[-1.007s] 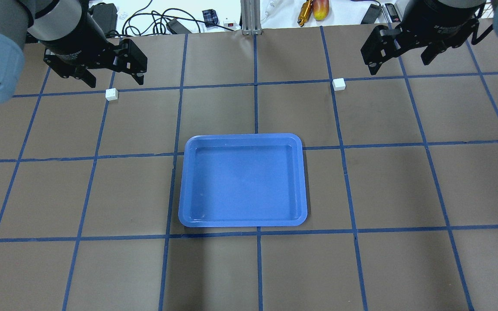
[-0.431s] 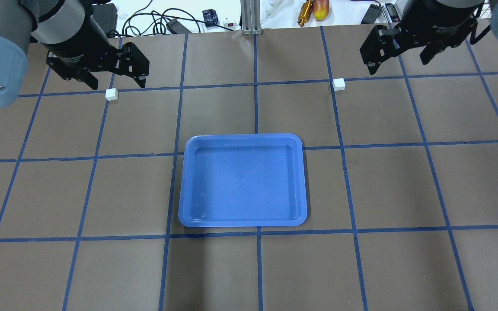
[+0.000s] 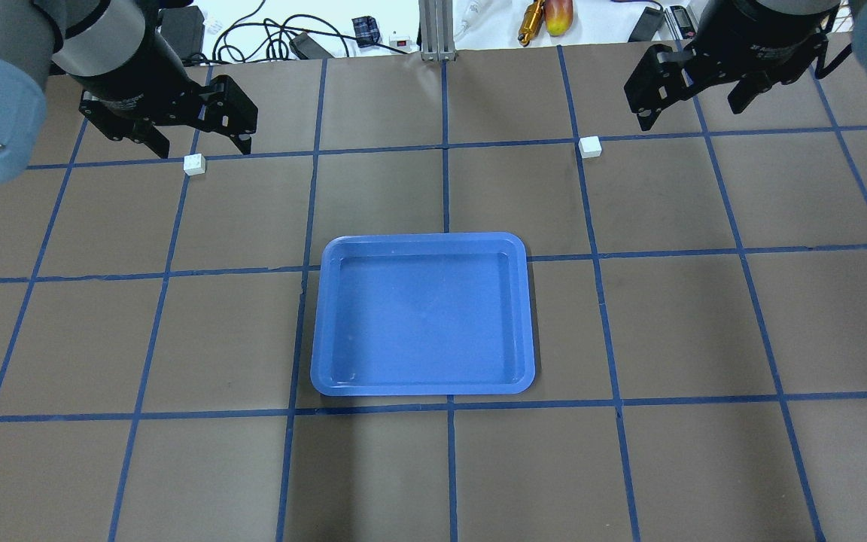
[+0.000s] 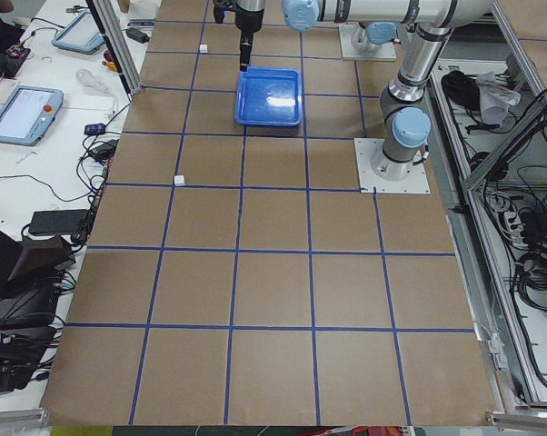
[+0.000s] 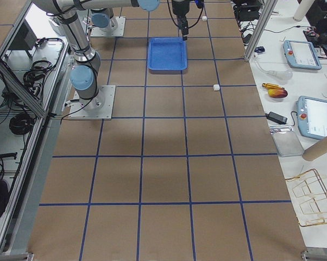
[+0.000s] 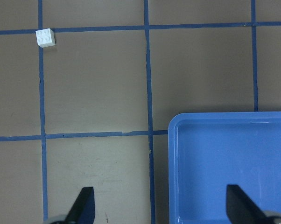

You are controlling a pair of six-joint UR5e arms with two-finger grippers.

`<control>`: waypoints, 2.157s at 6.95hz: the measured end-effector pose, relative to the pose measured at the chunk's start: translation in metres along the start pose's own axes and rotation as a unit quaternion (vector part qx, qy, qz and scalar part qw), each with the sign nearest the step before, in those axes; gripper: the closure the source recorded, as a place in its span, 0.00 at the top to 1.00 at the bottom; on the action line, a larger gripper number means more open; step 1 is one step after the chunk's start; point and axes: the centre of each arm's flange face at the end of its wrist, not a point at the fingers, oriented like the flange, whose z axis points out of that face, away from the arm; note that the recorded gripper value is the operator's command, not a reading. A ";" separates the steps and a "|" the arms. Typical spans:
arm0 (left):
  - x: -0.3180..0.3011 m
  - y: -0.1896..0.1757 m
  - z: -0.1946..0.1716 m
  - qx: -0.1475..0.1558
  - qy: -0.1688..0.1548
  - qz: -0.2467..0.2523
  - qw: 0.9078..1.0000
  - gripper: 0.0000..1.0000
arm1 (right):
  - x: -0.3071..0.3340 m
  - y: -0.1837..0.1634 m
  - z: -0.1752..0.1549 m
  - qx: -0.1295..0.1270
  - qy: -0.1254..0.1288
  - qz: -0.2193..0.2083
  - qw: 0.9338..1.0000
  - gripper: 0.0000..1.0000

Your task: Assemble white blocks and place on blue tray

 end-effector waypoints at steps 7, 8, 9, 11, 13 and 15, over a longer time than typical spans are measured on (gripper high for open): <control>-0.049 -0.098 0.064 -0.050 -0.001 -0.028 0.998 1.00 | 0.000 -0.001 0.000 0.003 -0.001 0.001 1.000 1.00; -0.071 -0.119 0.102 -0.049 -0.003 -0.033 0.998 1.00 | 0.000 -0.001 0.000 0.003 -0.001 0.001 1.000 1.00; -0.099 -0.137 0.140 -0.052 -0.005 -0.041 0.998 1.00 | 0.000 -0.001 0.000 0.003 -0.001 0.001 1.000 1.00; -0.160 -0.165 0.211 -0.041 -0.015 -0.046 0.998 1.00 | 0.000 -0.001 0.000 0.003 -0.001 0.001 1.000 1.00; -0.205 -0.176 0.266 -0.035 -0.044 -0.053 0.997 1.00 | 0.000 -0.001 0.000 0.003 -0.001 0.001 1.000 1.00; -0.219 -0.191 0.304 -0.025 -0.051 -0.060 0.997 1.00 | 0.000 -0.001 0.000 0.003 -0.001 0.001 1.000 1.00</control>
